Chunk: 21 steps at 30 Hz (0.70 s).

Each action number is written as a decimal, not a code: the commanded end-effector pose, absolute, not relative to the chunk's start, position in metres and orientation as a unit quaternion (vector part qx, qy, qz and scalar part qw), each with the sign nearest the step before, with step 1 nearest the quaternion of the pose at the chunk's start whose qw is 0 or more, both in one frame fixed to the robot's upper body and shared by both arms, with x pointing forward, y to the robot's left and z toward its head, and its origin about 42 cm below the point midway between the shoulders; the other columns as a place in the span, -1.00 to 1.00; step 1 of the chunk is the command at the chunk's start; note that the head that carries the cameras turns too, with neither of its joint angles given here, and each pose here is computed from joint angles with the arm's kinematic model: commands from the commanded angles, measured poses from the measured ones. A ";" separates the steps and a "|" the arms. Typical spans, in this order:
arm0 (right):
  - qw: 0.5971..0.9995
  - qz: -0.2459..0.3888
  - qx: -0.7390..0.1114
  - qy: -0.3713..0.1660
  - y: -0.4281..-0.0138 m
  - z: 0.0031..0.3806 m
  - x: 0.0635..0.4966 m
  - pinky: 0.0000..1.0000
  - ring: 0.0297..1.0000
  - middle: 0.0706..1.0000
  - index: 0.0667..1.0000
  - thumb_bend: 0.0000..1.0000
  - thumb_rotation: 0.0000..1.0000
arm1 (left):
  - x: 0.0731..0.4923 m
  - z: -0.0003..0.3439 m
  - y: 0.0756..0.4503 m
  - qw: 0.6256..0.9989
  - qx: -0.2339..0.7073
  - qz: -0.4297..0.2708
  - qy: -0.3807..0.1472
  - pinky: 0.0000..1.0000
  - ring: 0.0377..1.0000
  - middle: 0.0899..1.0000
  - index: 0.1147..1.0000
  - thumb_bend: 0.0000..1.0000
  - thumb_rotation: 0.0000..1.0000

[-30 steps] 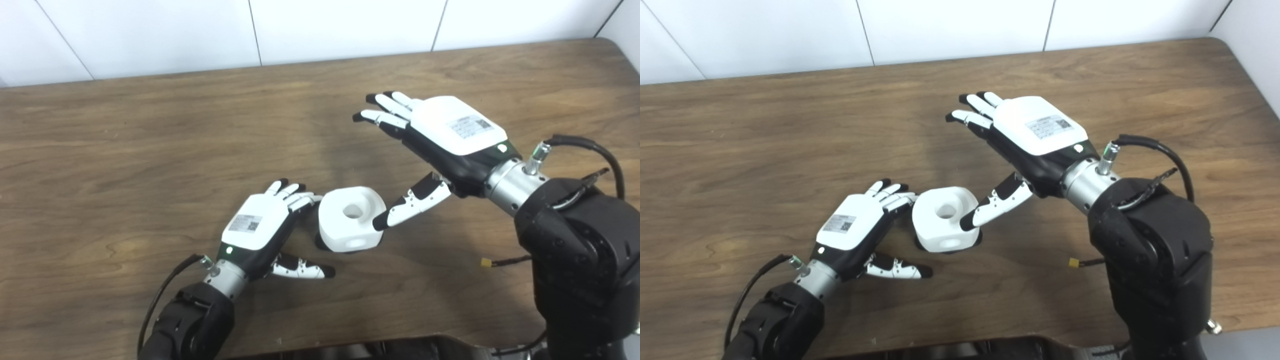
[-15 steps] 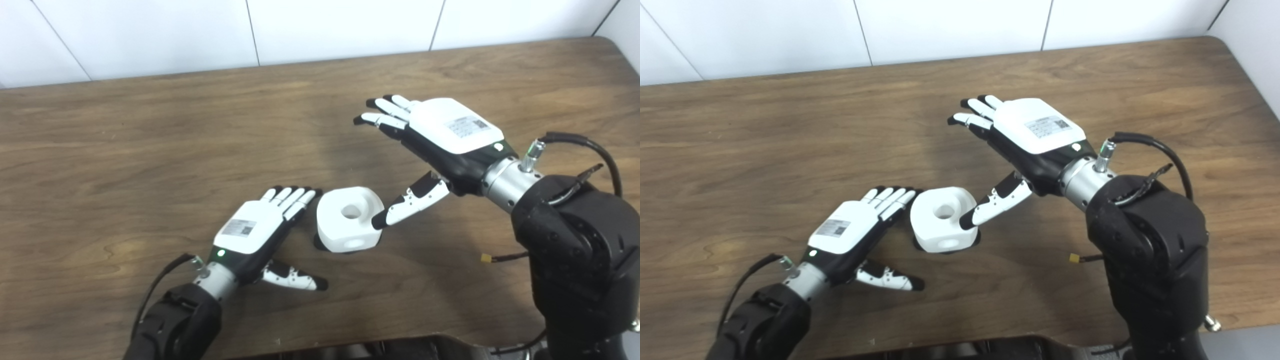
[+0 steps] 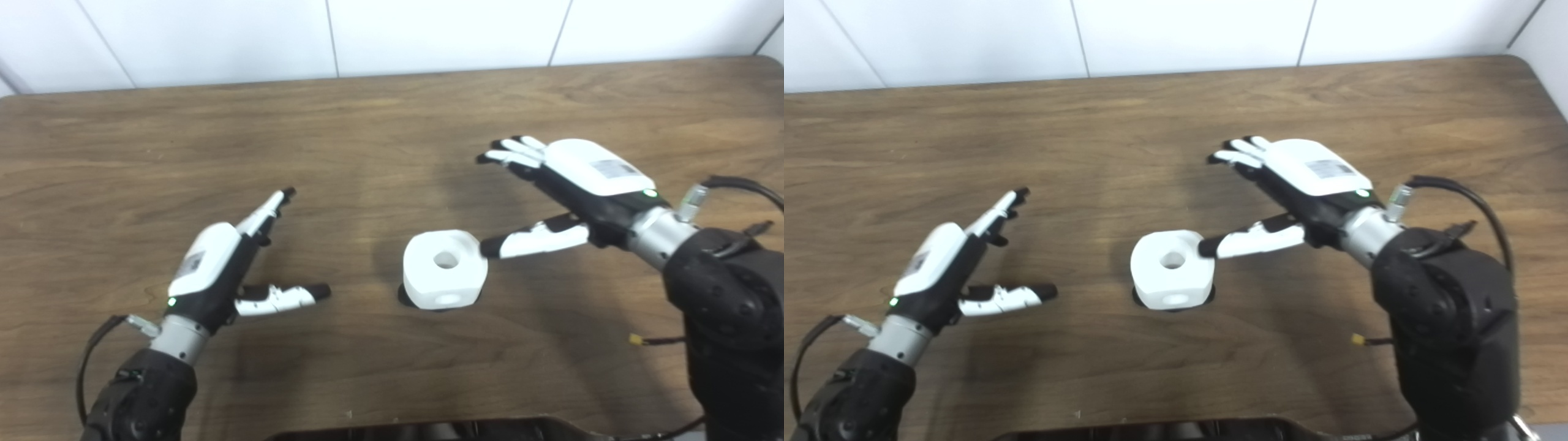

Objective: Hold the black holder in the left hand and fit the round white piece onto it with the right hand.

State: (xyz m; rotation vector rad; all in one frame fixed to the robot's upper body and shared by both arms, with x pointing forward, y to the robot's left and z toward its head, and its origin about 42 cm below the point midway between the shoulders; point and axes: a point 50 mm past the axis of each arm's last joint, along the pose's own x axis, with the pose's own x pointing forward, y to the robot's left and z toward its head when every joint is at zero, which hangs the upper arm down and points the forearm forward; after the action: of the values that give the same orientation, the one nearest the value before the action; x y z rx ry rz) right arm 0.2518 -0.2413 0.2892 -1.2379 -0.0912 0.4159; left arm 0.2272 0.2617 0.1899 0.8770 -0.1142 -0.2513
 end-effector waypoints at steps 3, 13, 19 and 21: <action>0.821 0.162 -0.544 -0.063 -0.249 0.284 0.249 0.82 1.00 1.00 1.00 0.43 1.00 | 0.227 0.216 0.271 0.914 0.391 -0.068 -0.086 0.55 0.80 0.88 0.99 0.73 0.11; 0.923 0.067 -0.376 -0.041 -0.269 0.240 0.241 0.81 0.97 1.00 1.00 0.03 1.00 | 0.215 0.207 0.296 0.958 0.276 -0.014 -0.074 0.84 0.92 0.91 0.98 0.32 0.30; 0.948 0.032 -0.317 -0.027 -0.279 0.207 0.224 0.77 0.91 1.00 1.00 0.04 1.00 | 0.204 0.187 0.306 0.983 0.179 -0.013 -0.050 0.93 0.95 0.96 1.00 0.13 0.49; 0.954 0.023 -0.296 -0.029 -0.281 0.199 0.216 0.78 0.95 1.00 1.00 0.09 1.00 | 0.199 0.180 0.305 0.989 0.138 -0.001 -0.050 0.95 0.93 0.93 0.99 0.15 0.49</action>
State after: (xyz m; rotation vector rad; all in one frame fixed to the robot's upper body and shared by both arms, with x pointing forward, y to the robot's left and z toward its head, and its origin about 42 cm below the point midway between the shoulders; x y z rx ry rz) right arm 0.2177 -0.2813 0.1902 -0.6153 0.0263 0.0743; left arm 0.2004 0.3070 0.1739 0.3190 -0.0290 -0.0171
